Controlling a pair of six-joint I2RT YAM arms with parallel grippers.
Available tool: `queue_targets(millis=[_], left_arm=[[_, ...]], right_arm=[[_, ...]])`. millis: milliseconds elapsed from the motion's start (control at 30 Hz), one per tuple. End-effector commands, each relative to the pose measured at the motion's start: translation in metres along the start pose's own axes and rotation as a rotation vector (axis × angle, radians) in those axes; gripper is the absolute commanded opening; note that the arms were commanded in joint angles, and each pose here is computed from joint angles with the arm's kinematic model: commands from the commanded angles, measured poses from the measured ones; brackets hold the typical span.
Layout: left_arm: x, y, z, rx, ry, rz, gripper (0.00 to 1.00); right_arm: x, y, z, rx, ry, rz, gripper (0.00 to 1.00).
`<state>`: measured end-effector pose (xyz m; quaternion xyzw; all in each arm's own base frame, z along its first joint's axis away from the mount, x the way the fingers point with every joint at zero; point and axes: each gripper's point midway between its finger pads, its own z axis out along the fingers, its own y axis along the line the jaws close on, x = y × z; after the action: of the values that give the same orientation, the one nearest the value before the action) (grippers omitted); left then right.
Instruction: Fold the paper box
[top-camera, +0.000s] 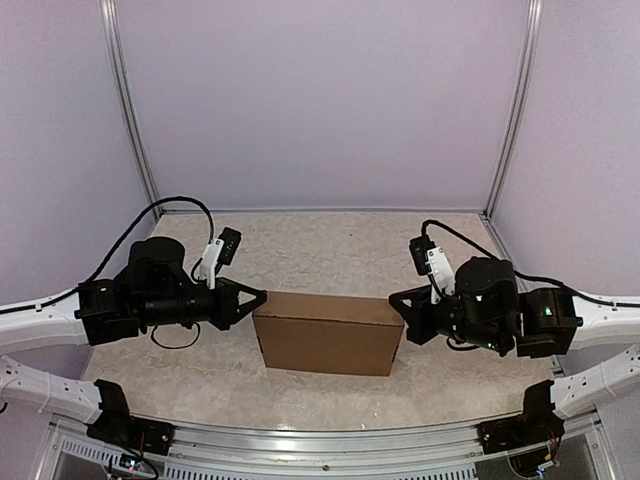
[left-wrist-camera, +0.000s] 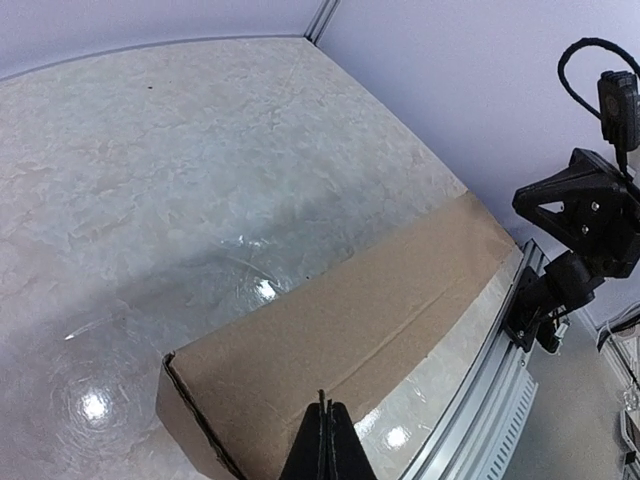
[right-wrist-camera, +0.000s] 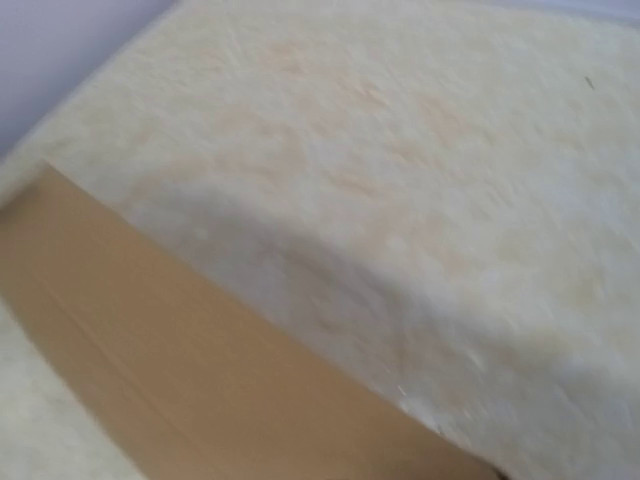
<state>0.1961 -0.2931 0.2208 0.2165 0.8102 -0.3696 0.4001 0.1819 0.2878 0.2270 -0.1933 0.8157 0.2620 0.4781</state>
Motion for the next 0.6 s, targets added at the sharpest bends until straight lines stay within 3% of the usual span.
queue_targets(millis=[0, 233, 567], left_arm=[[-0.025, -0.012, -0.01, 0.022, -0.044, 0.032, 0.0], [-0.019, -0.01, -0.003, 0.016, -0.016, 0.036, 0.0], [0.038, 0.022, 0.029, -0.073, 0.133, -0.039, 0.0]], right_arm=[[-0.024, 0.025, 0.001, -0.08, -0.024, -0.057, 0.0], [-0.014, 0.044, 0.026, -0.121, 0.011, -0.083, 0.0], [0.047, 0.022, 0.045, -0.043, 0.161, -0.071, 0.0]])
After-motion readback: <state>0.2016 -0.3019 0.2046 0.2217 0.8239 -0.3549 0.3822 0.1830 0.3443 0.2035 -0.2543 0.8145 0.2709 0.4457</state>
